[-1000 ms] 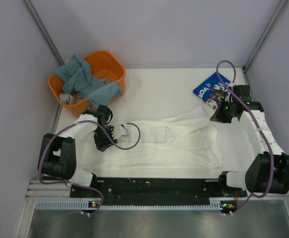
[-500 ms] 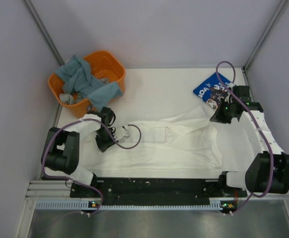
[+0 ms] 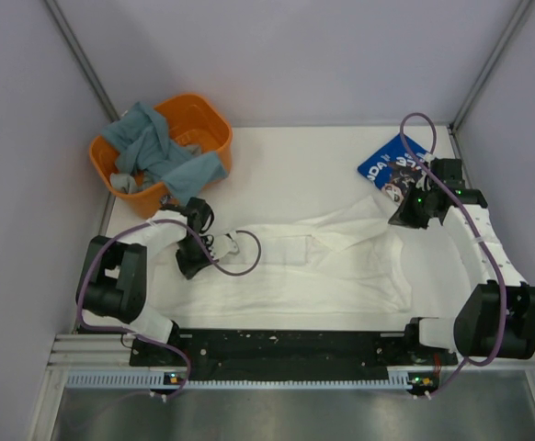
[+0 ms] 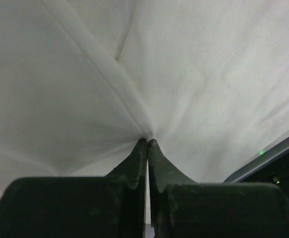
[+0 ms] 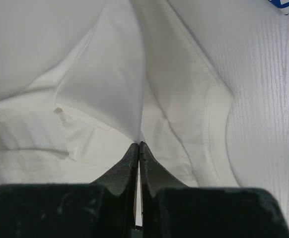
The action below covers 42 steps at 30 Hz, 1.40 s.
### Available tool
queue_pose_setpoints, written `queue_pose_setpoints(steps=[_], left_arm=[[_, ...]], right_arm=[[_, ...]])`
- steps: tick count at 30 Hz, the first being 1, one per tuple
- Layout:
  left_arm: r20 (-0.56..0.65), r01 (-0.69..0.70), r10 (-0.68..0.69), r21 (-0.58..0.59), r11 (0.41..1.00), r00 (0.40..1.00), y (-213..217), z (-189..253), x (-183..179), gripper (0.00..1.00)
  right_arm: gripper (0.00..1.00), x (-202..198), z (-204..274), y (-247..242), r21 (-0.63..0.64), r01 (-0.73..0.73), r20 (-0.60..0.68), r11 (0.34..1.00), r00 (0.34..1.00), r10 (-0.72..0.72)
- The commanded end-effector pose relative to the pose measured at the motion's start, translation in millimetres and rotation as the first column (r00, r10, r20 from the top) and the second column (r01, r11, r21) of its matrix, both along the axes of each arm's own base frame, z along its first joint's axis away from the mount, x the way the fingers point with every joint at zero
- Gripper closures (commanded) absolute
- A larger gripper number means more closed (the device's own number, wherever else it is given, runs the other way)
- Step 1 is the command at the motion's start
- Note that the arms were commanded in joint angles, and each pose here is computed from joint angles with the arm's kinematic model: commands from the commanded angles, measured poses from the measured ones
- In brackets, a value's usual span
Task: Fold and stack the t-shirts
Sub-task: Fold the other side of the tshirt into a rectangle
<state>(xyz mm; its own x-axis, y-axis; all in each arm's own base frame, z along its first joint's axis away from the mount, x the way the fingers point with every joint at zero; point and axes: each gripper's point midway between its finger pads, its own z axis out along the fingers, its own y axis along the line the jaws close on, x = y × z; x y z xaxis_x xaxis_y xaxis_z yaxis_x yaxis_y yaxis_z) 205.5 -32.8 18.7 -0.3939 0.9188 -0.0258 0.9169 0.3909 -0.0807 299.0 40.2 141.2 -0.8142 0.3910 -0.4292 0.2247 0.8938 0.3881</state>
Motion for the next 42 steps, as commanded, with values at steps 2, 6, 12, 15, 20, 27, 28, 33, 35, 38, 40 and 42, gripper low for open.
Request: queue_pose_setpoints(steps=[2,6,12,15,20,27,28,33,35,38,40,42], left_arm=[[0.047,0.013,-0.011,-0.037,0.999,0.999,-6.3,24.0,9.9,1.00],[0.082,0.002,0.001,-0.040,0.999,0.997,-4.1,36.5,20.1,1.00],[0.077,-0.023,0.025,-0.033,0.999,0.997,4.0,54.5,31.5,1.00],[0.132,-0.063,0.062,-0.003,0.998,0.989,16.8,63.8,49.6,1.00],[0.281,-0.139,0.123,0.039,0.989,0.952,39.6,92.2,88.2,1.00],[0.381,-0.187,0.143,0.081,0.979,0.913,69.9,111.3,106.8,1.00],[0.385,-0.186,0.140,0.086,0.979,0.912,73.5,112.6,107.5,1.00],[0.389,-0.159,0.113,0.087,0.983,0.914,80.5,117.9,107.4,1.00],[0.381,-0.123,0.085,0.078,0.989,0.921,77.4,118.2,103.6,1.00],[0.361,-0.093,0.060,0.074,0.993,0.931,83.3,113.4,96.8,1.00],[0.354,-0.072,0.038,0.082,0.994,0.934,85.1,109.8,95.1,1.00],[0.343,-0.066,0.032,0.089,0.994,0.939,87.2,104.2,94.9,1.00]], right_arm=[[1.00,4.7,14.1,-4.8,-0.022,0.002,0.060,1.000,0.998,-0.001],[1.00,4.2,16.3,-5.1,-0.021,0.005,0.061,1.000,0.998,-0.004],[1.00,2.7,19.1,-7.2,-0.026,0.011,0.064,1.000,0.998,-0.010],[1.00,1.4,21.5,-9.0,-0.027,0.016,0.067,1.000,0.998,-0.014],[1.00,0.3,34.5,-6.6,-0.014,0.015,0.088,1.000,0.996,-0.014],[1.00,-8.9,61.7,-6.6,-0.018,0.017,0.121,1.000,0.992,-0.015],[1.00,-12.0,62.9,-5.9,-0.016,0.015,0.117,1.000,0.993,-0.013],[1.00,-26.1,65.7,0.8,0.016,0.004,0.104,1.000,0.995,-0.006],[1.00,-33.9,65.5,4.4,0.033,-0.002,0.099,0.999,0.995,-0.001],[1.00,-45.7,64.1,8.8,0.055,-0.005,0.089,0.998,0.996,0.000],[1.00,-56.3,59.8,12.3,0.071,-0.009,0.069,0.997,0.998,0.004],[1.00,-66.5,55.4,14.3,0.081,-0.008,0.051,0.997,0.999,0.004]])
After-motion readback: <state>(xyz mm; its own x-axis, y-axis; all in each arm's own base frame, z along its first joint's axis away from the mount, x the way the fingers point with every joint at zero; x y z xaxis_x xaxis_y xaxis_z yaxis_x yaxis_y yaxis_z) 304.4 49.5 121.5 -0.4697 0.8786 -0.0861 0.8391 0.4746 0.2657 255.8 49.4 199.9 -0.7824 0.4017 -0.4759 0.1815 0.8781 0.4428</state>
